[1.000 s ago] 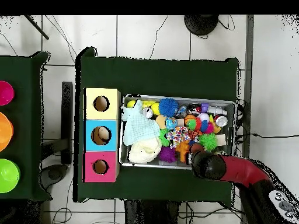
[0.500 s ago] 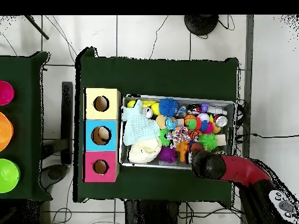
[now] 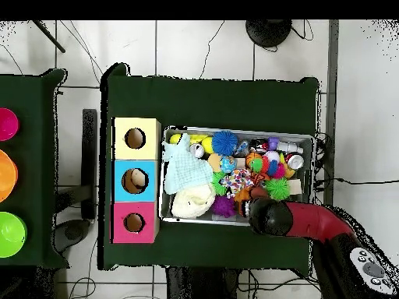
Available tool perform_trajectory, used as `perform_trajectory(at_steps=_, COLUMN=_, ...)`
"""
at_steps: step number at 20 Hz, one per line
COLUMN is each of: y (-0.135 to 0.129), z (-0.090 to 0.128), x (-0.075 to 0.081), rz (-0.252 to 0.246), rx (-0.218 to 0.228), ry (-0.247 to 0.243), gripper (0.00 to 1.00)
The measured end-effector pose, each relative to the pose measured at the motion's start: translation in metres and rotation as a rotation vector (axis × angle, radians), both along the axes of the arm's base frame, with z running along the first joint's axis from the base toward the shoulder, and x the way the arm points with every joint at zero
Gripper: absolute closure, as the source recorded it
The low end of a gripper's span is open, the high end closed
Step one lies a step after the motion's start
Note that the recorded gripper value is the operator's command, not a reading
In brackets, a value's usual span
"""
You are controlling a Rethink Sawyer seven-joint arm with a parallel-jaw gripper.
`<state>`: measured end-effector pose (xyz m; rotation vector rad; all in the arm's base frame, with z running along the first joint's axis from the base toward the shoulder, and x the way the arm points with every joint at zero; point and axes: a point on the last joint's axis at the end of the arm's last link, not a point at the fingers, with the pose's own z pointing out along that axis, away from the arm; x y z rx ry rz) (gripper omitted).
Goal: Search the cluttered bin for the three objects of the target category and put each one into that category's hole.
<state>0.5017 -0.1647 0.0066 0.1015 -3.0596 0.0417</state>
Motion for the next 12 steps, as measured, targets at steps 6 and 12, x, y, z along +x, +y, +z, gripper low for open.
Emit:
perform_trajectory(at_steps=6, y=0.003, z=0.013, x=0.009, rz=0.017, rx=-0.019, ry=0.022, gripper=0.00)
perform_trajectory(at_steps=12, y=-0.005, z=0.033, x=0.030, rz=0.015, rx=-0.040, ry=0.023, gripper=0.00)
